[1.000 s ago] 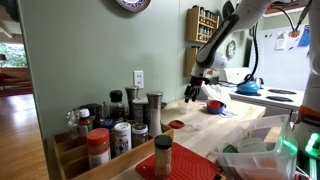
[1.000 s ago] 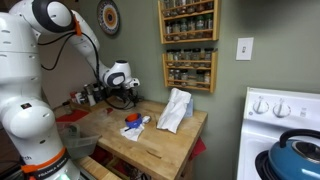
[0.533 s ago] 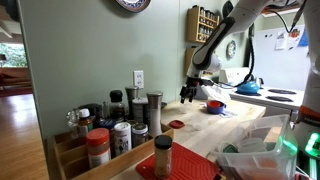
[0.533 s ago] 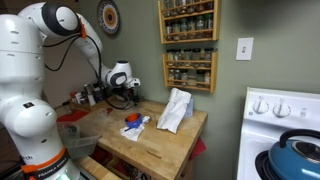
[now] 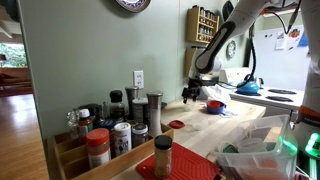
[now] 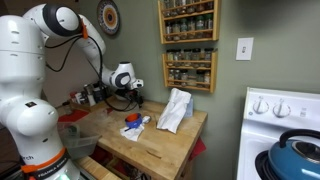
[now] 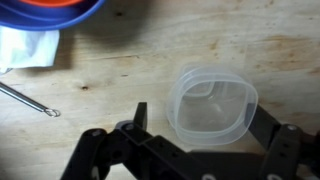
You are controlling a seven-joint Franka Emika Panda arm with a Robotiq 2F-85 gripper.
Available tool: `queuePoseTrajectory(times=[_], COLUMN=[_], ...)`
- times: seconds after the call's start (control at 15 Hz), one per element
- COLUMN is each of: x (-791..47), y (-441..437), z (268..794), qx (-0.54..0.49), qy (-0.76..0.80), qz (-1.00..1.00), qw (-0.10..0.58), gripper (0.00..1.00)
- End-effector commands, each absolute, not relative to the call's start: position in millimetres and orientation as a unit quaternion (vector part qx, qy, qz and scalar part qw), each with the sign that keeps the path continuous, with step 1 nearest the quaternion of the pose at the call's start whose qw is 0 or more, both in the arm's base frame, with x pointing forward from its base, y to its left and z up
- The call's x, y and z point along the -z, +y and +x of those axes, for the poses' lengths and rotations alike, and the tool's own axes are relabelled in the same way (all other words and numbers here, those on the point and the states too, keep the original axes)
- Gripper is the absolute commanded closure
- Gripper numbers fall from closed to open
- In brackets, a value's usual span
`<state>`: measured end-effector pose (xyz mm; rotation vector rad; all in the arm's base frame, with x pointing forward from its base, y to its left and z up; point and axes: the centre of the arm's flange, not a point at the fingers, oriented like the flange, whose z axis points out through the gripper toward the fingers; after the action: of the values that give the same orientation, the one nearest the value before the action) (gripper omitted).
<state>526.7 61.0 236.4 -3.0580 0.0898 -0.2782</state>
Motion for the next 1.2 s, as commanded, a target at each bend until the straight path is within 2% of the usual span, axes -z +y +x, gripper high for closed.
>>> queuePoseTrajectory(times=[0.0,0.07,0.13,0.4,0.67,1.13], x=[-244,-245,-244,-237,-238,-231], y=[53,50,48,50,48,73], z=[520,520,521,523,523,526], qx=[0.102,0.103,0.102,0.088,0.089,0.084], qy=[0.065,0.072,0.076,0.08,0.084,0.049], qz=[-0.992,-0.992,-0.992,-0.992,-0.99,-0.965], qw=[0.019,0.02,0.026,0.035,0.073,0.242], gripper=[0.0,0.0,0.19,0.51,0.53,0.53])
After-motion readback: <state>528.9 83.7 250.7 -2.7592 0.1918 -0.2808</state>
